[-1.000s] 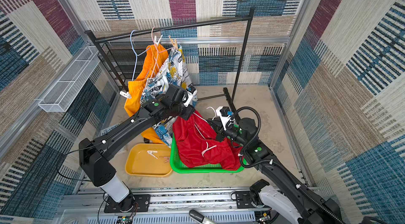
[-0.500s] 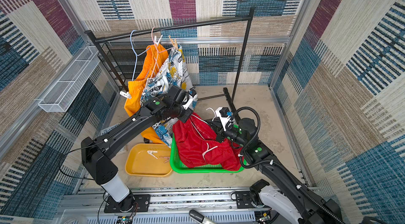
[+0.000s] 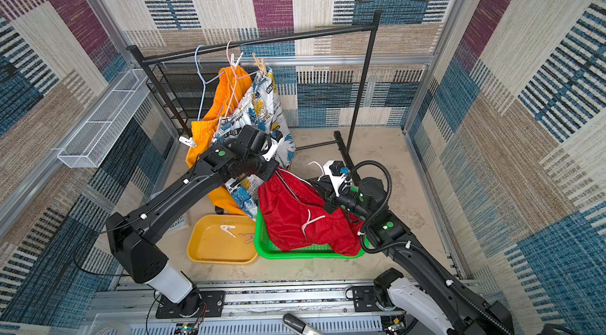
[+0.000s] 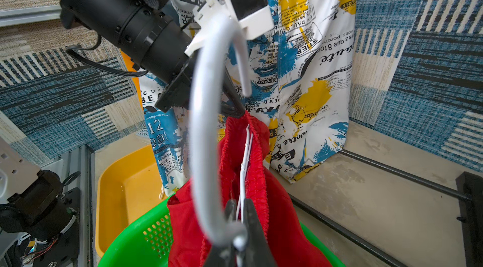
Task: Remove the clothespins securing shorts to the hanger
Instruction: Remove the shorts from the hanger.
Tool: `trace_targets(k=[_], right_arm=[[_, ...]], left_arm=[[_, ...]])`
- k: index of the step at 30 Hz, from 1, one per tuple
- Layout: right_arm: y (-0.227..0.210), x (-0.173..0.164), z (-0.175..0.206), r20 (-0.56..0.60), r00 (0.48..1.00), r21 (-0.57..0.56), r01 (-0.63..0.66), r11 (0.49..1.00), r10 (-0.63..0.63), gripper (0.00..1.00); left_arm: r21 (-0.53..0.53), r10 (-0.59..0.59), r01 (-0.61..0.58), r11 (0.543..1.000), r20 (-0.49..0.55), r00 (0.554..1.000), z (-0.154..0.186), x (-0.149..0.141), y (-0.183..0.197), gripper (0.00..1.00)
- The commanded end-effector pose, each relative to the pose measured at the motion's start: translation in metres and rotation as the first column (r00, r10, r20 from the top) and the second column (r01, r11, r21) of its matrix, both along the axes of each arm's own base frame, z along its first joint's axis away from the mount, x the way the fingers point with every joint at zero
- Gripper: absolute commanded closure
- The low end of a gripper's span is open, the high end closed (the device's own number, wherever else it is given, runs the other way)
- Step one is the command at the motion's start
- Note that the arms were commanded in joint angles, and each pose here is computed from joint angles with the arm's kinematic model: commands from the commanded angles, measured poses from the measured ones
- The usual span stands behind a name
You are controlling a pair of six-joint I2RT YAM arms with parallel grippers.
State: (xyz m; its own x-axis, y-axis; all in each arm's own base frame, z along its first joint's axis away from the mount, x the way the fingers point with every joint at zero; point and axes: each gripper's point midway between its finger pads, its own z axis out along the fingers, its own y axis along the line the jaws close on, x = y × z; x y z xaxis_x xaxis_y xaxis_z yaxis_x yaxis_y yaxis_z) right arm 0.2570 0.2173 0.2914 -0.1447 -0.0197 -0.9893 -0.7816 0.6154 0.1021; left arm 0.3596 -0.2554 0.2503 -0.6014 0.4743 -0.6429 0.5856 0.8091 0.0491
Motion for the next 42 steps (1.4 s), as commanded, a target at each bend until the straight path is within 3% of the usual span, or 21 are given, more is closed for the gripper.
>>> trace_targets(k=[1,14,19,27,35,42], right_arm=[[0.0,-0.003,0.021,0.074,0.997,0.032,-0.009,0.999,0.007,1.0],[-0.001,-0.028,0.049,0.138,0.988,0.069,-0.084,0.994,0.074,1.0],[-0.01,-0.022,0.057,0.154,0.988,0.111,-0.016,0.994,-0.002,1.0],[-0.028,-0.019,0.108,0.228,0.966,0.276,0.053,0.96,-0.119,1.0],[-0.04,-0.01,0.146,0.26,0.942,0.383,0.101,0.918,-0.213,1.0],[-0.06,0.01,0.18,0.227,0.902,0.441,0.241,0.865,-0.367,1.0]], left_arm=[[-0.043,0.035,-0.036,0.998,-0.03,0.999,-0.001,0.0,0.005,1.0],[-0.129,0.146,-0.158,0.979,-0.097,0.985,-0.009,0.026,0.029,1.0],[-0.185,0.134,-0.153,0.971,-0.113,0.985,-0.003,0.022,0.024,1.0],[-0.306,0.03,-0.056,0.95,-0.089,0.996,0.011,-0.021,0.002,1.0],[-0.354,-0.031,0.006,0.935,-0.065,0.997,0.016,-0.075,-0.015,1.0],[-0.34,-0.059,-0.001,0.94,-0.166,0.984,-0.043,-0.101,-0.03,1.0]])
